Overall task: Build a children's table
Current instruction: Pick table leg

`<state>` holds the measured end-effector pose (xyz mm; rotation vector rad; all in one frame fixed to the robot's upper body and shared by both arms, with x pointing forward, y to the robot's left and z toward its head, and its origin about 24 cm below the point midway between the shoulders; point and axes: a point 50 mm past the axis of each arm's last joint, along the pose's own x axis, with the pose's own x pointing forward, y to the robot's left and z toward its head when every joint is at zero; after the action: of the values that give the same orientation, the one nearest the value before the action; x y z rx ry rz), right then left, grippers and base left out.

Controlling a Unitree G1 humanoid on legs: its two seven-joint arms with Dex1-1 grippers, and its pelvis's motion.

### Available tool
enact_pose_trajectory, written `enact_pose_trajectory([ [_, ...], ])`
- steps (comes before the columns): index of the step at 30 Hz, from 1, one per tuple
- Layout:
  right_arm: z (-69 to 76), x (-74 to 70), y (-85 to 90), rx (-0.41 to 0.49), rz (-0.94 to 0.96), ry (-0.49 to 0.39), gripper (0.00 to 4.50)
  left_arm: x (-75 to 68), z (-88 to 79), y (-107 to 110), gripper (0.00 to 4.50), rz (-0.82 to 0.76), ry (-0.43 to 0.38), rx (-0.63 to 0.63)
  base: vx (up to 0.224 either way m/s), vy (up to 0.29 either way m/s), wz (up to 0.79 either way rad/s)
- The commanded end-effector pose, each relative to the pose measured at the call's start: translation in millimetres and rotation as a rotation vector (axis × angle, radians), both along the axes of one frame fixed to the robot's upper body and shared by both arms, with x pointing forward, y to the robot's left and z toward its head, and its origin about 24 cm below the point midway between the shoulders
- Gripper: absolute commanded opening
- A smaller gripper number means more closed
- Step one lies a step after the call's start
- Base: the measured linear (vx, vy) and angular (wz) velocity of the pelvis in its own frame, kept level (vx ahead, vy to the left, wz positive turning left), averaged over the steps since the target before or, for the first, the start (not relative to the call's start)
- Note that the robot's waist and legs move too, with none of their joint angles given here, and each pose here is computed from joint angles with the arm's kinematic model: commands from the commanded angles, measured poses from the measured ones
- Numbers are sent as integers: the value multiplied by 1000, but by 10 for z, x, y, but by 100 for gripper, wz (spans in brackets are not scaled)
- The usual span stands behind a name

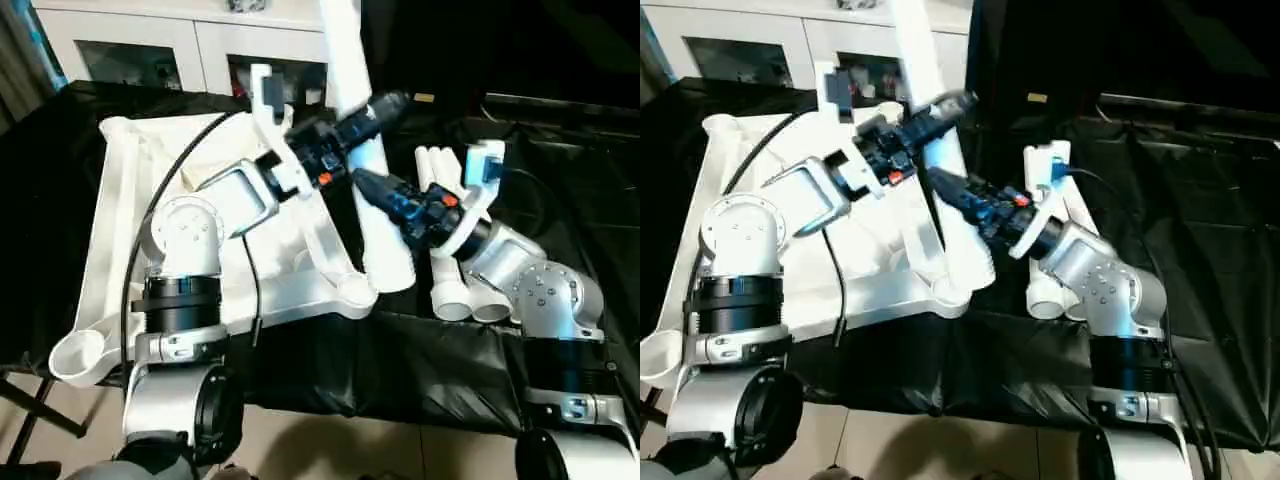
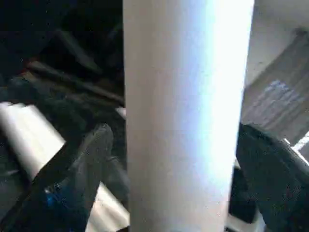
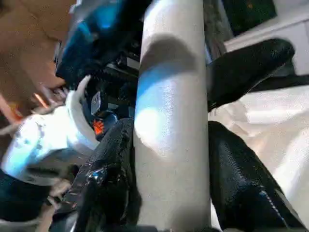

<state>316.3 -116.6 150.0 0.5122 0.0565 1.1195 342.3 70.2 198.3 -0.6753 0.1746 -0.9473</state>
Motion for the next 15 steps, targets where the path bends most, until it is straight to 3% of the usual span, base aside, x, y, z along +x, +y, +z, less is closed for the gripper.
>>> enact_pose_trajectory([
  [1, 63, 13, 93, -111, -62, -76, 181, 51, -73, -45, 414, 80, 37, 118, 0, 0, 0],
  [5, 32, 69, 256, -316, -182, -156, 181, 169, -130, -35, 375, 299, 73, 191, 0, 0, 0],
  [9, 30, 93, 336, -342, -262, -174, 181, 252, -134, 6, 355, 458, 88, 145, 0, 0, 0],
  [15, 15, 81, 464, -342, -326, -195, 181, 261, -200, -25, 298, 515, 152, 111, 0, 0, 0],
])
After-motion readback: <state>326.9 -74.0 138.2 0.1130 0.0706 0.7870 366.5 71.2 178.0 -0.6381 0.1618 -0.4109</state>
